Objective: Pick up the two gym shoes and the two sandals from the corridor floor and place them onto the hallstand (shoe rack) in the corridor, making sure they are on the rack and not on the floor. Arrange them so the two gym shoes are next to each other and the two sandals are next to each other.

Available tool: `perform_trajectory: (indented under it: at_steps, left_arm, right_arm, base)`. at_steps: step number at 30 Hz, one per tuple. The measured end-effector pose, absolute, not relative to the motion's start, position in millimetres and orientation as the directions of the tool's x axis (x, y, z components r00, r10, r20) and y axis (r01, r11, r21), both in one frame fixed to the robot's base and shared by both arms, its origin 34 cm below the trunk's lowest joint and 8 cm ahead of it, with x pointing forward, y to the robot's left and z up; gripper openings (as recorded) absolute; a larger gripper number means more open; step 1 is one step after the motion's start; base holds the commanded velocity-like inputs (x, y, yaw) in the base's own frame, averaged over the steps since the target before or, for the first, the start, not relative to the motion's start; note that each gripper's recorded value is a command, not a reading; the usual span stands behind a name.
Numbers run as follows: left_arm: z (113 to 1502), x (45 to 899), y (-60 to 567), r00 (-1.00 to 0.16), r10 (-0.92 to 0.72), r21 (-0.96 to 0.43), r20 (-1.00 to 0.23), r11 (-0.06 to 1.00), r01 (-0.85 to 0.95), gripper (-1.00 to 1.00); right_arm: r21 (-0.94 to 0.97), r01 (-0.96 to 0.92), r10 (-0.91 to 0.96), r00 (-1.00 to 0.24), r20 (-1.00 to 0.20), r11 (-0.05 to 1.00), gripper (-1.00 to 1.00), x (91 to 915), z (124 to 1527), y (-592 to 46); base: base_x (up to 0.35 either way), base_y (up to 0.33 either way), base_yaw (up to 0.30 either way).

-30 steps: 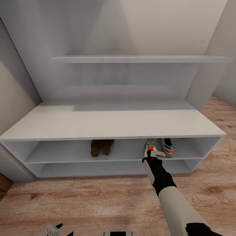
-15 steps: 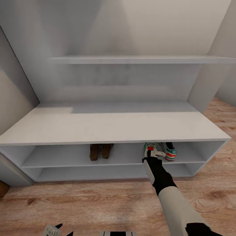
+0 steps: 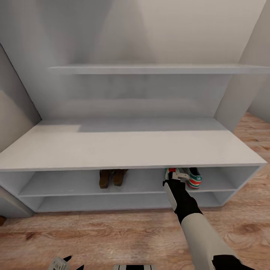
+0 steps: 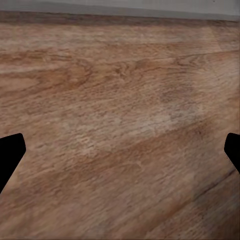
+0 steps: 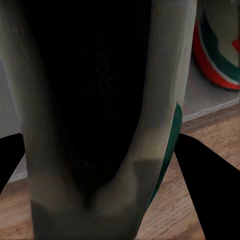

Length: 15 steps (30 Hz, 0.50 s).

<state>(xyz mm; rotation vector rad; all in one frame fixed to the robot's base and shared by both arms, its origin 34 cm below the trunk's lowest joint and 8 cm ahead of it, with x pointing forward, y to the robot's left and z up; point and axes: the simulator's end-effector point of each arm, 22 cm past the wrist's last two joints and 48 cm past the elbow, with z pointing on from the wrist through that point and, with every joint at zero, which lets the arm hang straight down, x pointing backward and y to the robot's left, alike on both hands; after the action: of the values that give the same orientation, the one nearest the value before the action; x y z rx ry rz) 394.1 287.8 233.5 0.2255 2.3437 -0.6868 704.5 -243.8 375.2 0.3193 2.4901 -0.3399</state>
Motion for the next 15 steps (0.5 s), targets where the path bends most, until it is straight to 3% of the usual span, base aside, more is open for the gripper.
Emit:
perform_trajectory:
  at_steps: [15]
  left_arm:
    - [229.5,388.2,289.3,-0.766,-0.022,-0.418,-0.643,0.847,0.327,1.00]
  right_arm:
    - [-0.167,0.306,0.151,-0.788,-0.597,0.937,-1.00,707.2,374.9,-245.0]
  base:
    - [0.009,-0.008,0.006]
